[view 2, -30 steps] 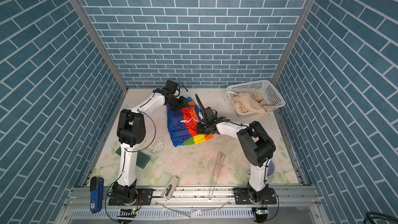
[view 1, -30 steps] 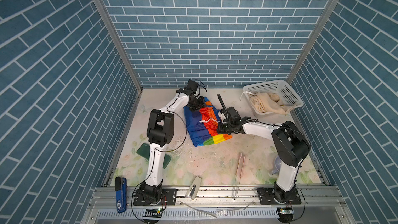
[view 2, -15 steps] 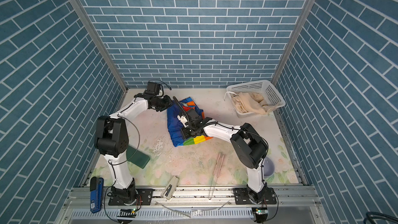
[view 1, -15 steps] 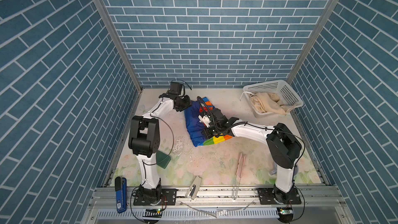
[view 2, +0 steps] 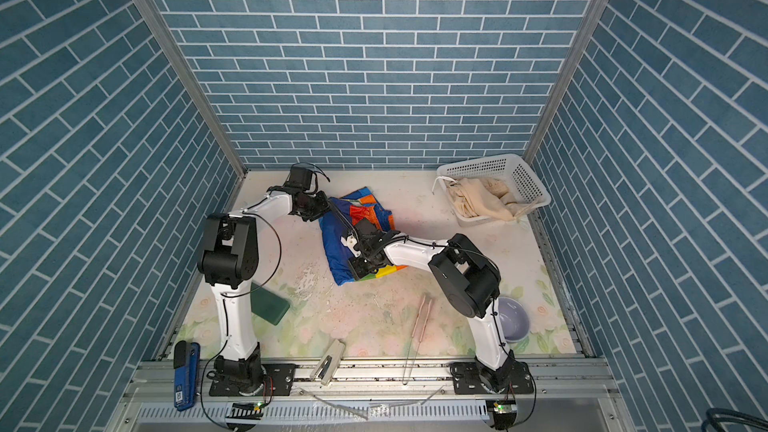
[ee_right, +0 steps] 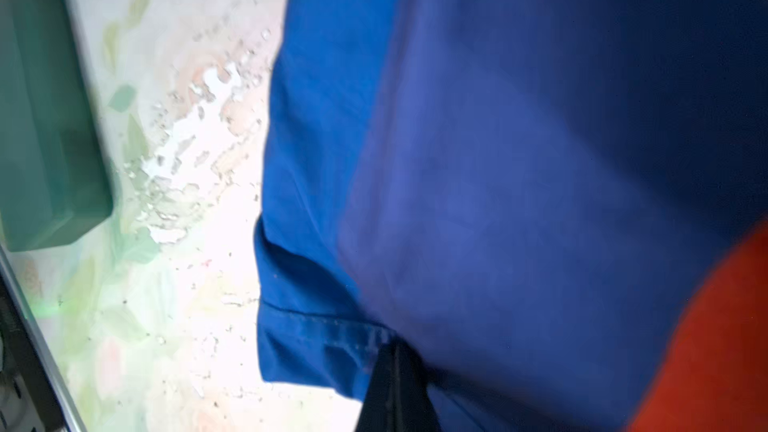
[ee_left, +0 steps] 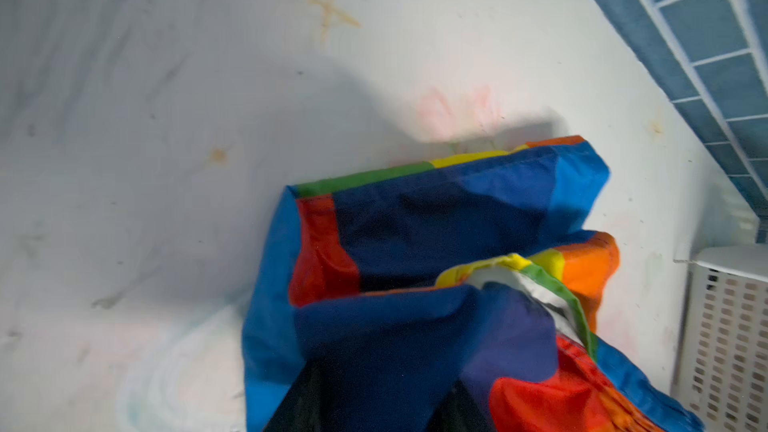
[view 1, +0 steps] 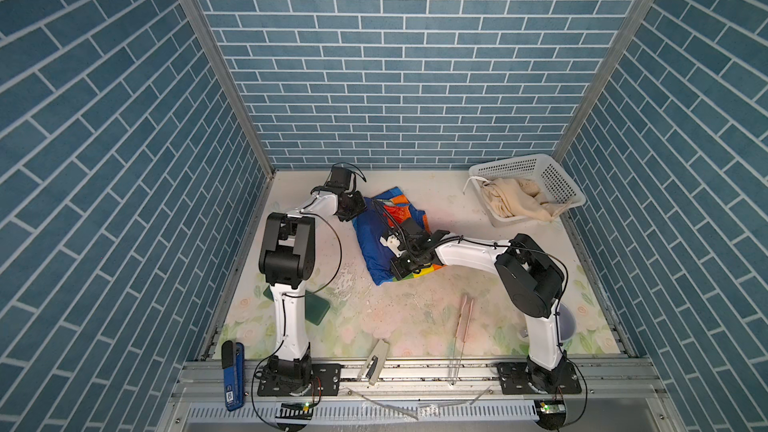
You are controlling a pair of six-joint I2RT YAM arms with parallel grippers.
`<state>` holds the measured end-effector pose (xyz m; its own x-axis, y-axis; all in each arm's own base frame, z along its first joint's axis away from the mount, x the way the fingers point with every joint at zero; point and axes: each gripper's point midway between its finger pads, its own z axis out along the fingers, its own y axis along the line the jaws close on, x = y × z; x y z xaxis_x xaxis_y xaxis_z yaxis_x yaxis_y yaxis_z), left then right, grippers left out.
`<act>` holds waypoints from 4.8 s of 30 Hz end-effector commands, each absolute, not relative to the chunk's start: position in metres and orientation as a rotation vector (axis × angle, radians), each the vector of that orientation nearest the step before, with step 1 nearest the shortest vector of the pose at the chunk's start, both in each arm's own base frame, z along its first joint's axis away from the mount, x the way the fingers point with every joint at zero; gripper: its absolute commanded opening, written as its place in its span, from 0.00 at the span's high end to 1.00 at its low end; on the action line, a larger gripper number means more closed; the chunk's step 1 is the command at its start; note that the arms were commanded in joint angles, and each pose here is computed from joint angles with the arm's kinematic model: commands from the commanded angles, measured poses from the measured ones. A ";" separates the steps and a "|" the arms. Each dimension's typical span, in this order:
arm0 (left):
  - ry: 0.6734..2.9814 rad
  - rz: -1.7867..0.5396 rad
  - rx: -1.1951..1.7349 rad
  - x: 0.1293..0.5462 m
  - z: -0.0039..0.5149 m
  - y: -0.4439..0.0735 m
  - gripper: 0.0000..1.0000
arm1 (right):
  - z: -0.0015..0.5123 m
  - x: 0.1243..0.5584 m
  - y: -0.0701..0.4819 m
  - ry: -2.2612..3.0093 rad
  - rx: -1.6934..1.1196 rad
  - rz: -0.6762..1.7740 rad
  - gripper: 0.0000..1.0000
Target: Fold and stack the shorts
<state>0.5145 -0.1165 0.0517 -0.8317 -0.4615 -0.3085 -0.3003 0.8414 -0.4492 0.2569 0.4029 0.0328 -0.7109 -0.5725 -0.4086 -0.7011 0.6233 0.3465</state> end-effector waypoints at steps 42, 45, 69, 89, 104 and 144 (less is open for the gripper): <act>2.374 -0.972 -0.527 0.446 0.123 -0.159 1.00 | 0.064 0.254 0.442 2.396 -1.146 0.822 1.00; 2.368 -1.016 -0.514 0.451 0.117 -0.176 1.00 | 0.054 0.253 0.440 2.425 -1.130 0.820 1.00; 2.483 -0.926 -0.535 0.476 0.067 -0.181 0.88 | 0.104 0.245 0.413 2.349 -1.051 0.833 1.00; 2.487 -0.817 -0.481 0.393 0.074 -0.143 0.34 | 0.188 0.320 0.269 2.267 -0.493 0.597 1.00; 2.503 -0.894 -0.639 0.408 0.010 -0.148 0.80 | 0.175 0.327 0.257 2.314 -0.446 0.597 1.00; 2.880 0.707 -0.446 0.514 0.054 0.181 0.92 | 0.112 0.367 0.251 2.473 -0.346 0.587 1.00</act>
<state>0.5200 0.1657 0.0589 -0.9471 -0.2295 -0.2243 -0.3030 0.8699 0.3891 0.3549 0.2419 0.0925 -0.8185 -0.1609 -0.5515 -0.3702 0.8818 0.2921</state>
